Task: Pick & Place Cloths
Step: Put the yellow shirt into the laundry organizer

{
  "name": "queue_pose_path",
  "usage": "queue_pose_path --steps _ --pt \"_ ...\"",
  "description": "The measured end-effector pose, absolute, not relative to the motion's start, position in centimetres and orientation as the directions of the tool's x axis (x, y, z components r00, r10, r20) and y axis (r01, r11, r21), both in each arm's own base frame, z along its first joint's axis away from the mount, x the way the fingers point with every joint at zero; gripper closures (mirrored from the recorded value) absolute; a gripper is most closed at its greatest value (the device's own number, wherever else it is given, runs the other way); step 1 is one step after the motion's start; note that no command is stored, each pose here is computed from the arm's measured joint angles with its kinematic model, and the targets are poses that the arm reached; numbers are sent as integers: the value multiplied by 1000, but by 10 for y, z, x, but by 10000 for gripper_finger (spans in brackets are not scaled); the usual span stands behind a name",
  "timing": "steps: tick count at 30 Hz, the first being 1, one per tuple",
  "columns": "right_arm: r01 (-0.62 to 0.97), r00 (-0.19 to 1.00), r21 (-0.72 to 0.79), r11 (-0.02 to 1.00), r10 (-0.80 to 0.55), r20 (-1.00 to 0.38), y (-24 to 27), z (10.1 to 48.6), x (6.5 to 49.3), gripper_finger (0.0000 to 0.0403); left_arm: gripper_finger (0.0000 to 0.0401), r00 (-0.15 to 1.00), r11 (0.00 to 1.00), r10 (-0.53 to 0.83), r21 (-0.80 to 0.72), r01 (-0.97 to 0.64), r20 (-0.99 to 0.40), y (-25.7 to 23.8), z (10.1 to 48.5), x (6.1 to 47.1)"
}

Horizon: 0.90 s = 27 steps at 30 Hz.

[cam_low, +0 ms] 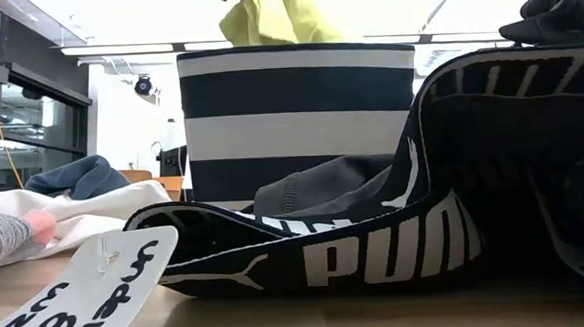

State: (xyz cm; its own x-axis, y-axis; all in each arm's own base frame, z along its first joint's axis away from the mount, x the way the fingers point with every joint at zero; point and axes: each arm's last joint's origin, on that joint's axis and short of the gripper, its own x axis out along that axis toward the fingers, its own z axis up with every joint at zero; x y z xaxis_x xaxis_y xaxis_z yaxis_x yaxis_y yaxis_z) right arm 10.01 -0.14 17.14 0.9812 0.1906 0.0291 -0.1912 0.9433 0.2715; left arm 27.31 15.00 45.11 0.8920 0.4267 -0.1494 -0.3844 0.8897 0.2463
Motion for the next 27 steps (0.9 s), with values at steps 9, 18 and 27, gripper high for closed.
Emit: queue_pose_path --steps 9,18,27 --pt "-191 981 272 943 191 29 -1 171 100 254 357 899 915 333 -133 -381 -283 189 417 285" --pt "-191 981 272 943 191 29 -1 171 100 254 357 885 843 264 -355 -405 -383 216 384 296" --pt "-191 981 272 943 191 29 -1 171 100 254 357 878 775 189 -482 -408 -439 224 357 316"
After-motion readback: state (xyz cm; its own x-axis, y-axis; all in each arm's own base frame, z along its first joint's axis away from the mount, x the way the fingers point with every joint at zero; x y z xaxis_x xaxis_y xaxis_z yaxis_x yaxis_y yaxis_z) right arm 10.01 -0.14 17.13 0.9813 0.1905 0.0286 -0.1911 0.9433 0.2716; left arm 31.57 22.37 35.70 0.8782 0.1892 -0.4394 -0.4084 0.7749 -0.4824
